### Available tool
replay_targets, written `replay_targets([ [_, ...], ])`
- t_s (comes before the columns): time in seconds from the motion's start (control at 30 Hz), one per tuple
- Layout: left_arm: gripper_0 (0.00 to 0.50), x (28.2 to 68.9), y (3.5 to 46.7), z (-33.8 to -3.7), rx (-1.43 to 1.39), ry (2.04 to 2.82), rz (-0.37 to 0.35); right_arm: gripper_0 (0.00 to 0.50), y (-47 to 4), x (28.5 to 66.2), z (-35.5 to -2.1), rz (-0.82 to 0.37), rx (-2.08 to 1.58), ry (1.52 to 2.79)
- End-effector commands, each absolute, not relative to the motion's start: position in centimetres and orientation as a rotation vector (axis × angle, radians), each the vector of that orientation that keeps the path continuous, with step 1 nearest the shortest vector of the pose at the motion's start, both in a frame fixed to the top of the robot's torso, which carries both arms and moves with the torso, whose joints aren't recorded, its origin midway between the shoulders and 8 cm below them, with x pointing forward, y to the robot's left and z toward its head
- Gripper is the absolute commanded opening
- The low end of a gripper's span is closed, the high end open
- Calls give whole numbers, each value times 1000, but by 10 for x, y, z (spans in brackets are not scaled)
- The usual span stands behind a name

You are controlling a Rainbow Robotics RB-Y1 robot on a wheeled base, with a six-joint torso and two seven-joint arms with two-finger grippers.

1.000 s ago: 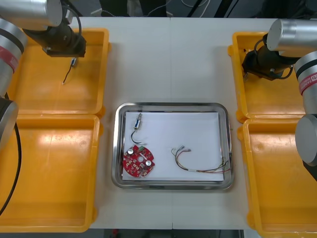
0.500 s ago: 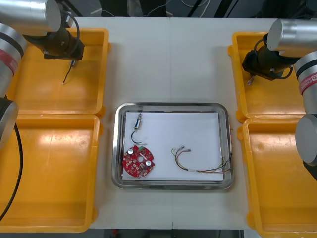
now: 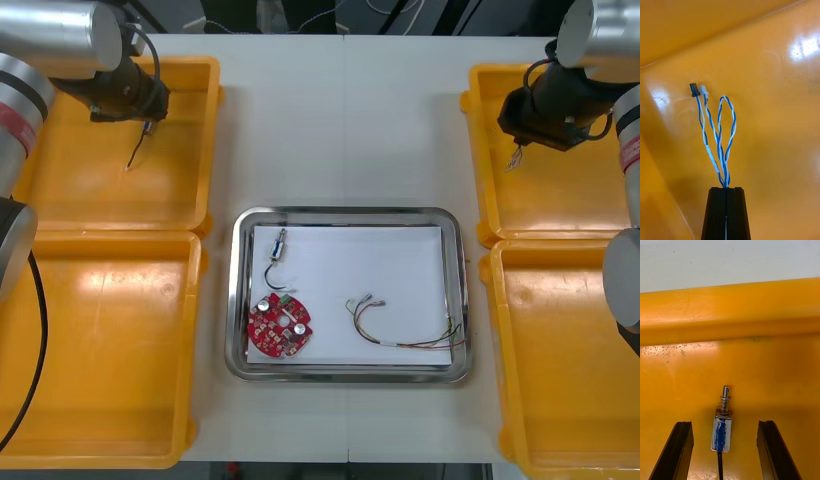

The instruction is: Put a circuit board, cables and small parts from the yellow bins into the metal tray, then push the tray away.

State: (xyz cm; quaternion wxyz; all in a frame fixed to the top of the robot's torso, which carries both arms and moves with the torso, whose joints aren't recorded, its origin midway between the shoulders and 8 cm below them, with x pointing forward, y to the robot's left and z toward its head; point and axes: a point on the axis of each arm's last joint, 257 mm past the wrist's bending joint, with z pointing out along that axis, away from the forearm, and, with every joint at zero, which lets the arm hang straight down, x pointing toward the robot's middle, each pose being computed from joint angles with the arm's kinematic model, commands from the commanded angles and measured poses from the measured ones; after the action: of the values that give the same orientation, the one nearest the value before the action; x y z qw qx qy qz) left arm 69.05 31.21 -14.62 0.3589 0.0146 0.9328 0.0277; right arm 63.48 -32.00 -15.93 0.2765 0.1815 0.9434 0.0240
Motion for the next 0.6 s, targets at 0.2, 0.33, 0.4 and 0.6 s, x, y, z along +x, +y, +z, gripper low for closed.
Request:
replay_targets([
  [0.2,500,695,310,-149,207,2375,147,0,-348,609,-84,21,390,2531],
  [0.33,500,694,311,-157,214,2374,147,0,-347,590,-72,19,362,2574],
  [0.4,500,694,313,-159,216,2372,149,0,-347,582,-67,20,354,2589],
  [0.6,500,692,316,-169,226,2371,153,0,-347,561,-52,15,322,2606],
])
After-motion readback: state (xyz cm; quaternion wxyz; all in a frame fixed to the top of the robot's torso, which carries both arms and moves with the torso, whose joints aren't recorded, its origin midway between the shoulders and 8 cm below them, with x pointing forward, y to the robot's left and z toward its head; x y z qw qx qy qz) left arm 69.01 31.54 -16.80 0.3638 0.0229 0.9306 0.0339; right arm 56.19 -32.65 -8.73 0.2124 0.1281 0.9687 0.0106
